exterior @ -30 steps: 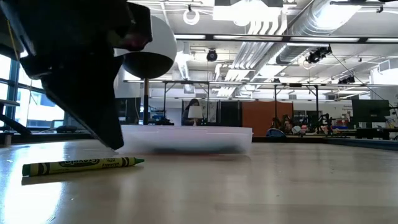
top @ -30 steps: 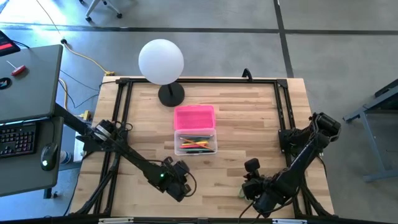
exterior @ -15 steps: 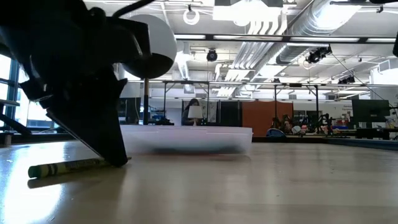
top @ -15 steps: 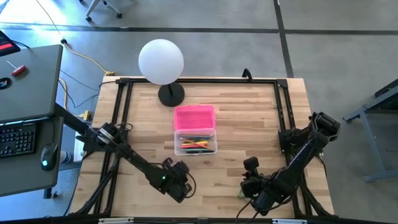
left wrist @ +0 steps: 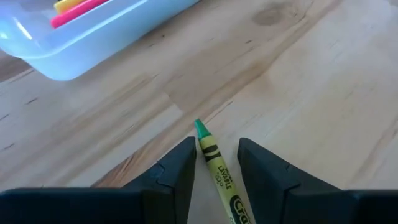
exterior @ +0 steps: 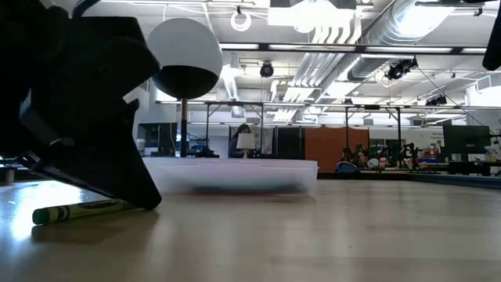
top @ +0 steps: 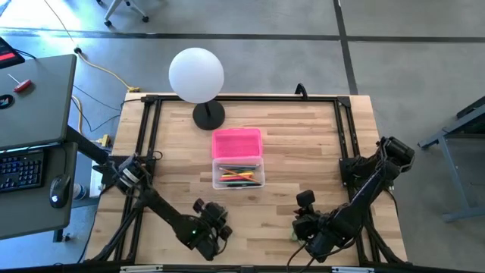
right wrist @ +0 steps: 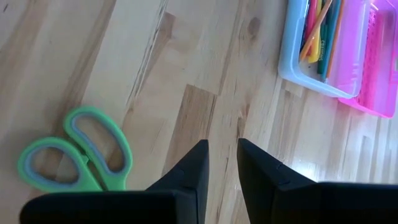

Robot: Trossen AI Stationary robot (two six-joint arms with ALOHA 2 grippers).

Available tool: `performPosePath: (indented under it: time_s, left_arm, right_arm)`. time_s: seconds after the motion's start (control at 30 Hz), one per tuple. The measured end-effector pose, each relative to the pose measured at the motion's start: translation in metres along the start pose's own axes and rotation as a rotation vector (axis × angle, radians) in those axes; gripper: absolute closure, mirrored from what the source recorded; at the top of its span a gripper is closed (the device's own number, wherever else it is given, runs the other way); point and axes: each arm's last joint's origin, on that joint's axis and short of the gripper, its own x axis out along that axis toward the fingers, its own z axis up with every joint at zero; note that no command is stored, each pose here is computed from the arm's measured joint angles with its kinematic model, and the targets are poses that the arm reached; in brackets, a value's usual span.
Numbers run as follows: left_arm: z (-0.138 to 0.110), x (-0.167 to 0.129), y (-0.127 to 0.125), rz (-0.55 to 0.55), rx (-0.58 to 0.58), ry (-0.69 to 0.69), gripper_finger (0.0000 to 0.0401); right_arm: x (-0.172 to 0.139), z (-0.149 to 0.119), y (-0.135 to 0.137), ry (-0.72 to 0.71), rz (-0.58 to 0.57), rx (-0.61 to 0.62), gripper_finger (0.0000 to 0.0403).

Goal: Pick & place school supplies into a supply box
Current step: Put the light green crayon into the pink supply box

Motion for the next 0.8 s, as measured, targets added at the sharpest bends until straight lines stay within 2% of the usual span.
performPosePath:
  time_s: [0.17,0.27,0.33,0.47,0.5,0.6,0.7,0.8]
  left_arm:
    - [-0.005,-0.003,0.001,-0.007,-0.019,-0.009,0.0241]
    - [-0.005,-0.003,0.000,-0.012,-0.033,-0.006,0.0255]
    - [-0.005,-0.003,0.001,-0.006,-0.046,0.003,0.0283]
    - [-0.005,-0.003,0.002,-0.003,-0.046,0.003,0.0370]
    - [-0.005,-0.004,0.002,-0.003,-0.049,0.003,0.0379]
    - [-0.001,-0.008,0.000,-0.011,-0.058,0.005,0.0364]
    - [0.014,-0.020,-0.006,-0.042,-0.050,0.015,0.0346]
    - [0.039,-0.040,-0.016,-0.100,-0.003,-0.030,0.0363]
  right_arm:
    - [0.000,0.000,0.000,0.000,0.000,-0.003,0.0339]
    - [0.000,0.000,0.000,0.000,0.000,-0.002,0.0341]
    - [0.000,0.000,0.000,0.000,0.001,-0.002,0.0343]
    - [0.000,0.000,0.000,0.000,0.001,-0.017,0.0343]
    - [0.000,0.000,0.000,0.000,0.000,-0.019,0.0343]
    - [0.000,0.001,-0.001,-0.008,-0.012,-0.023,0.0345]
    - [0.000,0.001,-0.001,-0.019,-0.028,-0.022,0.0347]
    - [0.000,0.001,-0.001,-0.021,-0.030,-0.020,0.0347]
